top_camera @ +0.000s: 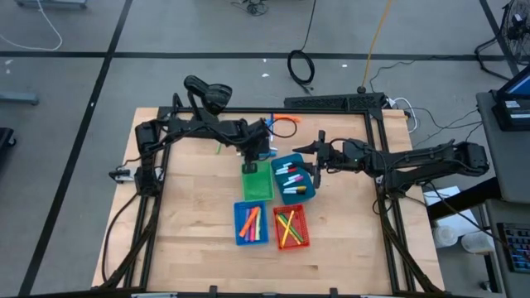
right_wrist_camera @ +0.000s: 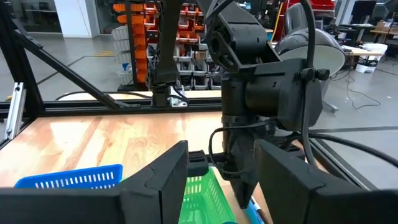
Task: Pick & Place Markers
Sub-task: Put the blue highlighter pen into the blue bin
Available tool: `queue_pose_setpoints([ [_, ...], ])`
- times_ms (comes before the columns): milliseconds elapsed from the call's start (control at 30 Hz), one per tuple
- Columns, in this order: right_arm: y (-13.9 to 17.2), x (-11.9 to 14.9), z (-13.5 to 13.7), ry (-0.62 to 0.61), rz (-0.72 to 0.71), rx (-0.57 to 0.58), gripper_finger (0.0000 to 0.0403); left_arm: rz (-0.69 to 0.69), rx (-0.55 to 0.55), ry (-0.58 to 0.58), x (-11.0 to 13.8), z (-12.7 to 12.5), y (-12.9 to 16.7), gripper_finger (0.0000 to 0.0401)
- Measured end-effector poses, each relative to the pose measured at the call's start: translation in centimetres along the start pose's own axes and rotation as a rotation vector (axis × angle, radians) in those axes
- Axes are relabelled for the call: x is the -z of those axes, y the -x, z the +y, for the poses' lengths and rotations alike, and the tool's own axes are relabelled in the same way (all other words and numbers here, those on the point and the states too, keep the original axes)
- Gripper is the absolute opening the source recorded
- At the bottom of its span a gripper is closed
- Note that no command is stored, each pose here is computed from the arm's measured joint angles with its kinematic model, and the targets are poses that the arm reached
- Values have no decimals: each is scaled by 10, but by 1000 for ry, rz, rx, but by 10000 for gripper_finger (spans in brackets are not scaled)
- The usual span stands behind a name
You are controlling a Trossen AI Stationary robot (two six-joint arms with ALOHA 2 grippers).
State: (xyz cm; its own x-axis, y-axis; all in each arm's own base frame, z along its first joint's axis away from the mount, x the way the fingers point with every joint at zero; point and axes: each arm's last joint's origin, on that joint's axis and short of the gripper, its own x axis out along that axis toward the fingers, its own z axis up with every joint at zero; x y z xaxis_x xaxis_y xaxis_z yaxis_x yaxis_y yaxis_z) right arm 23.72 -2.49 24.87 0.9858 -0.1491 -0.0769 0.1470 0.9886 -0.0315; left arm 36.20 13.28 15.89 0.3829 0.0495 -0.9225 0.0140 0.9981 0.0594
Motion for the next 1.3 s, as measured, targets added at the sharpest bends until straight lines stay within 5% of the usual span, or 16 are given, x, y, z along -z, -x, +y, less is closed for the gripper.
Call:
queue_pose_setpoints([
  [133,0,0,0,0,0,0,171,10,-65,29,0,4,0,44],
  [600,0,0,0,2,0,0,171,-71,48,5,4,13,-1,163],
  [1300,0,-1,0,9,-11,0,171,-29,55,61,13,25,-29,119],
])
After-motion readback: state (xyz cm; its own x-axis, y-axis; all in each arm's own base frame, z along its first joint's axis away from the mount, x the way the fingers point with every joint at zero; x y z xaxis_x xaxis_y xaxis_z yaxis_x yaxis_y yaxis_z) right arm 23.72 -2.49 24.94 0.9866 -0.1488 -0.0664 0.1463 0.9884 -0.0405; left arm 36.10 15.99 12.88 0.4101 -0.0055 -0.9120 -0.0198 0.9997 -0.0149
